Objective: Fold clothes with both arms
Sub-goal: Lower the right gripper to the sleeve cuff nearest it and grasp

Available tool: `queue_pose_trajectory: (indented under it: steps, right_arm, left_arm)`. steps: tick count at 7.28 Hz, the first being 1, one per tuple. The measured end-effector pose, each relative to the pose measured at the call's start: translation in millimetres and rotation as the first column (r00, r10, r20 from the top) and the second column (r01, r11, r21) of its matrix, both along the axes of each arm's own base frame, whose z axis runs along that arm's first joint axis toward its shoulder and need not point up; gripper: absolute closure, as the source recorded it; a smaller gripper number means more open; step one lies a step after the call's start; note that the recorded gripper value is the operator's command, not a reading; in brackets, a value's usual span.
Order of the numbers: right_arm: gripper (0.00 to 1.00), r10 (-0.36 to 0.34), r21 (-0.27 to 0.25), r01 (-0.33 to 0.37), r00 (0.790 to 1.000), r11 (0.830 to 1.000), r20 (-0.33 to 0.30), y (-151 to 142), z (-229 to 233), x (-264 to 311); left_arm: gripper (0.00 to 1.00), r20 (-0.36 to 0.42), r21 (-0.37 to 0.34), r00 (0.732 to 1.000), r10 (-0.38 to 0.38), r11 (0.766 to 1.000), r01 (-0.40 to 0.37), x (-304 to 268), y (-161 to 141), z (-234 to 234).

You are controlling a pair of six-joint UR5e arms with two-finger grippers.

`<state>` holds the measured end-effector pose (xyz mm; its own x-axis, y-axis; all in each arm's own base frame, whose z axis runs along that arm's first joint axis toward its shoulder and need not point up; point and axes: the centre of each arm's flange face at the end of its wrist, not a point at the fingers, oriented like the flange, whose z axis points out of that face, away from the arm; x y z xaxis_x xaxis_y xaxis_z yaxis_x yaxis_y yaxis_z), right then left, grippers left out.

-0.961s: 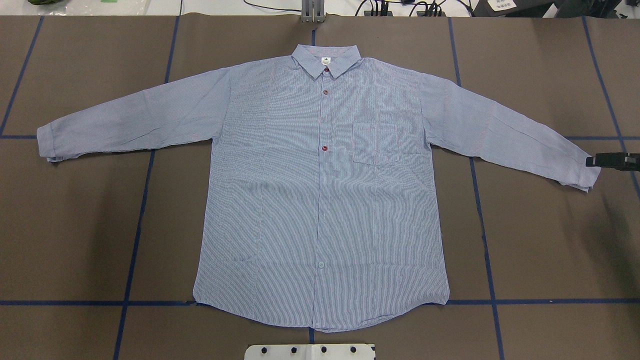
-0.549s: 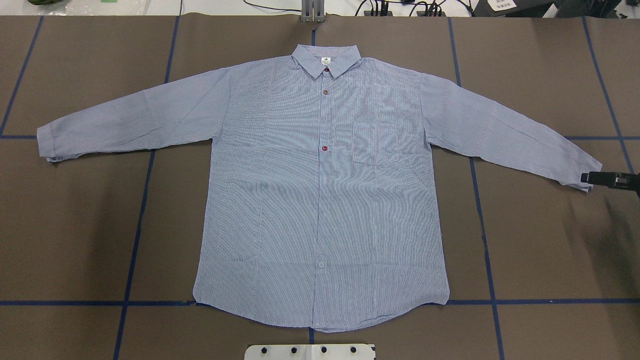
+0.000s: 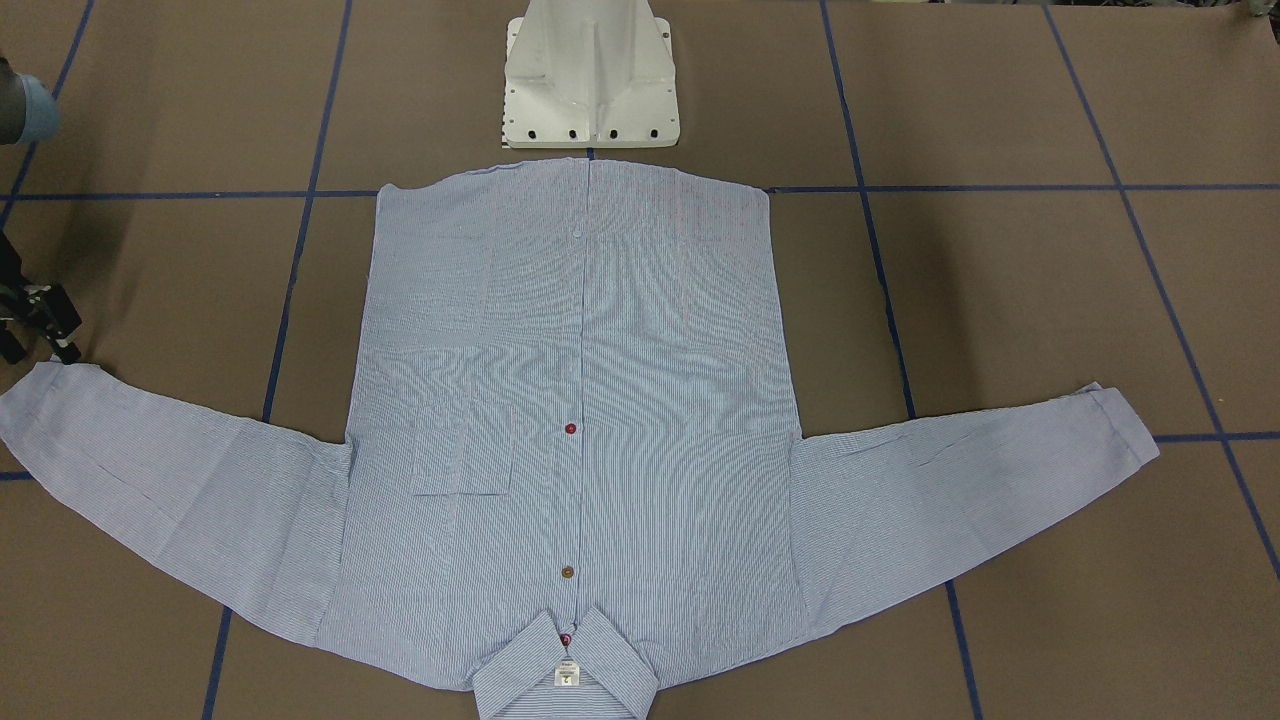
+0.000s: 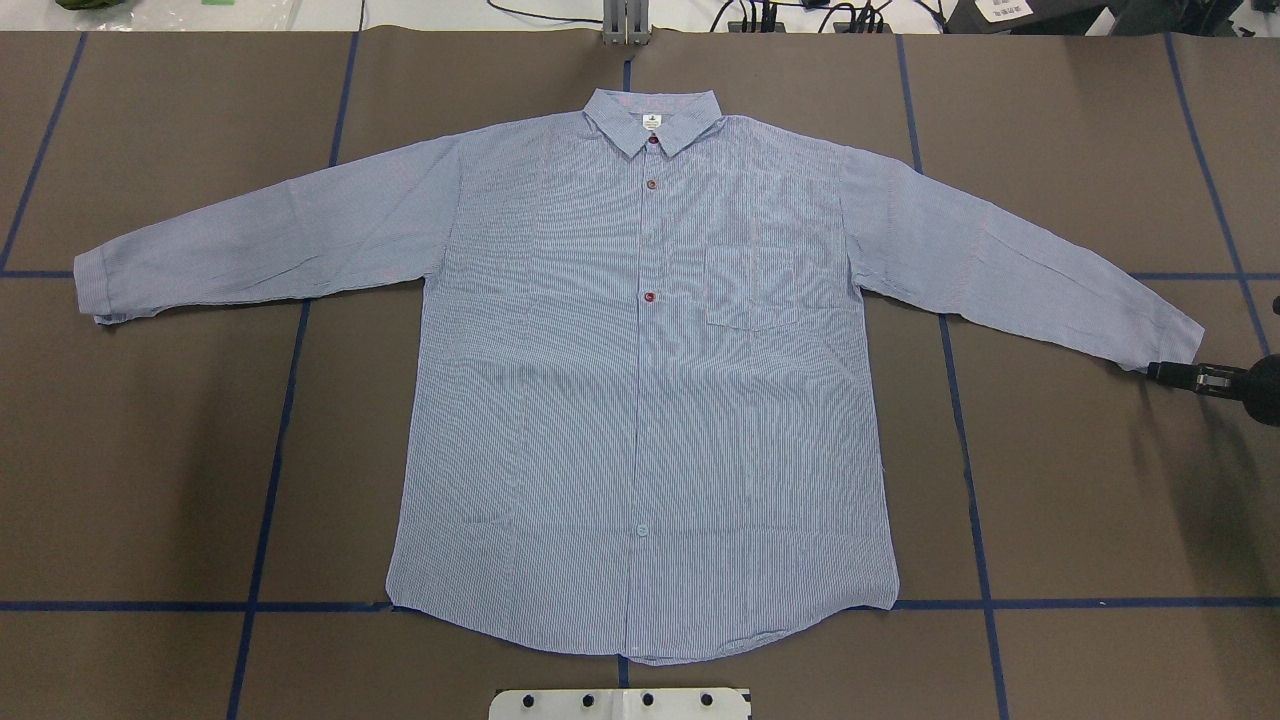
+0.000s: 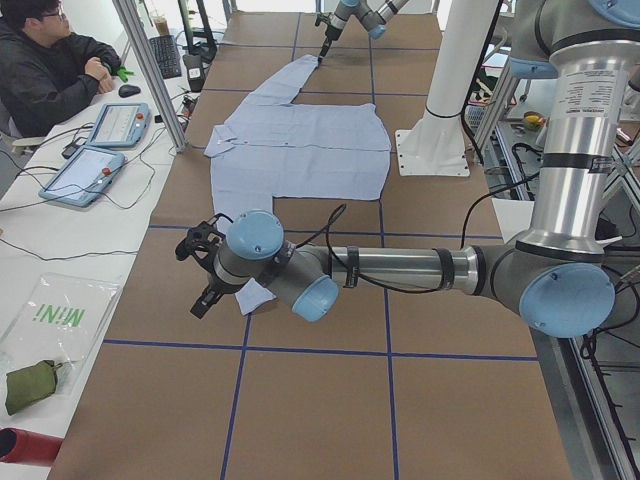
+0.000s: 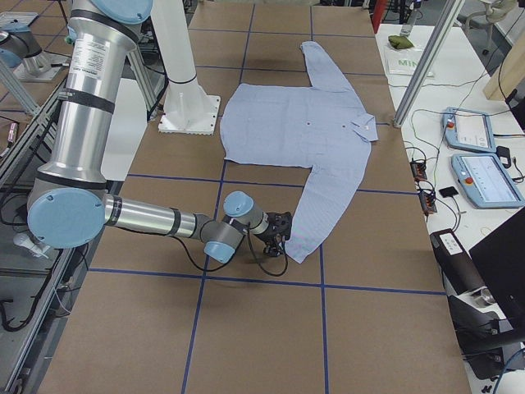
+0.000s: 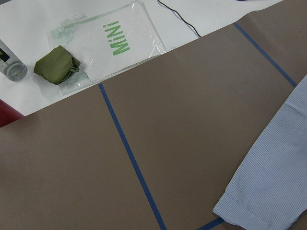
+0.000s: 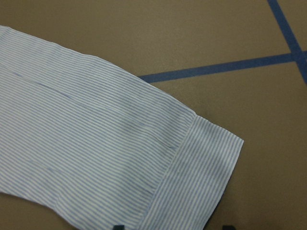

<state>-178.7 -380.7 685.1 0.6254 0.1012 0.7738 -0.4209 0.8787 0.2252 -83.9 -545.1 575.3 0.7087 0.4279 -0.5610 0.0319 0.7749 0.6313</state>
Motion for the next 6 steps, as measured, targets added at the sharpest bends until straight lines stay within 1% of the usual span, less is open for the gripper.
queue_pose_trajectory:
  steps: [1,2,3,6]
  right_arm:
    - [0.63,0.001,0.005,-0.001,1.000,1.000,0.005,-0.4,-0.9,-0.9]
    - [0.83,0.002,0.008,-0.002,1.000,1.000,0.008,-0.7,-1.5,-1.1]
    - [1.00,0.002,0.009,-0.002,1.000,1.000,0.010,-0.7,-1.8,-1.0]
    - [1.00,0.001,0.024,-0.002,1.000,1.000,0.025,0.6,-6.6,2.0]
  left_arm:
    - [0.01,0.000,-0.001,1.000,0.000,1.000,0.000,0.0,0.0,0.3]
    - [0.01,0.000,0.000,1.000,0.000,1.000,0.000,0.0,-0.1,0.2]
    - [0.01,0.000,0.000,1.000,0.000,1.000,0.000,0.0,-0.1,0.2]
    - [0.01,0.000,0.001,1.000,0.000,1.000,0.000,0.0,0.0,-0.5]
